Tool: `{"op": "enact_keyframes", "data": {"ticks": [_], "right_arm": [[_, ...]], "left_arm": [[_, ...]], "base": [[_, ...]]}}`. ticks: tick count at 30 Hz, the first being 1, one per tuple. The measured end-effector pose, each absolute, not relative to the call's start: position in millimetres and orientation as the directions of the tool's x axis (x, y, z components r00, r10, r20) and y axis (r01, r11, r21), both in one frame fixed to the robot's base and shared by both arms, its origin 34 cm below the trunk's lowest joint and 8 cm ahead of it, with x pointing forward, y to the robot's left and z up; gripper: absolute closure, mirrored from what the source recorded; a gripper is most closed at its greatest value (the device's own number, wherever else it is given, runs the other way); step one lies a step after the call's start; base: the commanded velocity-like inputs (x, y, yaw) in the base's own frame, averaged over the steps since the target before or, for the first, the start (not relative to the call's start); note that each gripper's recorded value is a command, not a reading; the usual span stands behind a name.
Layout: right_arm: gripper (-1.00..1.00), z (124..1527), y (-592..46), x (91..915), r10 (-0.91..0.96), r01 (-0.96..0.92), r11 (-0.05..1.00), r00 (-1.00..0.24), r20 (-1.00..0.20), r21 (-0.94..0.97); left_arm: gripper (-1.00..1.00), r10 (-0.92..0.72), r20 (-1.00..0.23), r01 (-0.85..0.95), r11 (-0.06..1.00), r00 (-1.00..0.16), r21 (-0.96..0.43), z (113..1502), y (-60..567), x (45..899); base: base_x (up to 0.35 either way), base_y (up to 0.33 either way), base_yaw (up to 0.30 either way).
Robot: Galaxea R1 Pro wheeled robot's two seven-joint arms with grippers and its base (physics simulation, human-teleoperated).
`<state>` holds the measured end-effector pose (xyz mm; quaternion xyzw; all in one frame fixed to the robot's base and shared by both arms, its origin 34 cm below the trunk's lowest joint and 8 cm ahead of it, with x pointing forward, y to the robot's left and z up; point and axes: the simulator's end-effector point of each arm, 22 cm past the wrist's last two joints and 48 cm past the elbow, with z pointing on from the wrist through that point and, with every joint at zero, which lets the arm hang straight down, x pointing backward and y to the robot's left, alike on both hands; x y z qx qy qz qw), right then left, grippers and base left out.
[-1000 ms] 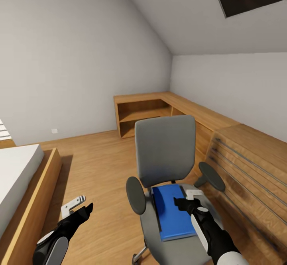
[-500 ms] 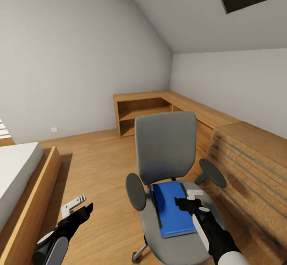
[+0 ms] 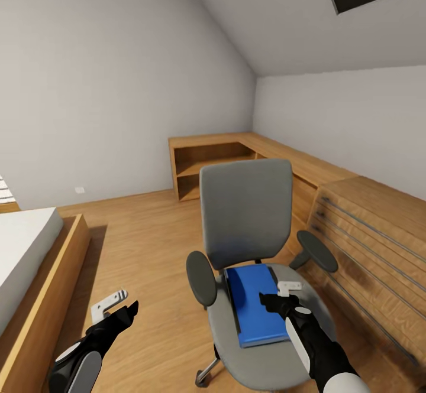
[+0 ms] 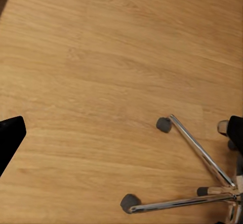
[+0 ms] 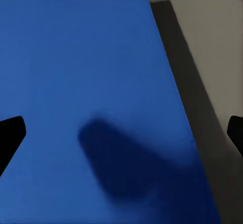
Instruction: In the bedroom, organize the workspace by keeping the computer under the desk, ensuring the monitor is on the desk, placing the keyboard on the desk next to the monitor, placing the mouse on the desk next to the keyboard, moving the folder from the swivel chair onto the desk next to the mouse, stacking the notebook on top of the folder with the pen on top of the notebook, and positioning the swivel chair next to the desk.
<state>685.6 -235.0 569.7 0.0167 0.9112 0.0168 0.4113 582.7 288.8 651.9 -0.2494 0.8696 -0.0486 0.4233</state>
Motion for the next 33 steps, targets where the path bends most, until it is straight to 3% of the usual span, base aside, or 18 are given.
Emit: {"op": "enact_keyframes", "data": {"ticks": [28,33], "right_arm": [[-1.0,545.8,-235.4,691.7,0.046,0.016,0.999,-0.618,-0.785,0.046],[-1.0,545.3,-235.1,691.8,0.046,0.016,0.999,-0.618,-0.785,0.047]], "left_arm": [[-1.0,-0.477,-0.709,-0.391,0.871,-0.52,-0.298,603.6,289.0,574.5],[-1.0,-0.475,-0.707,-0.391,0.872,-0.524,-0.296,601.9,289.5,574.2]], "base": [[0.0,0.0,0.0],[-0.19,0.0,0.0]]}}
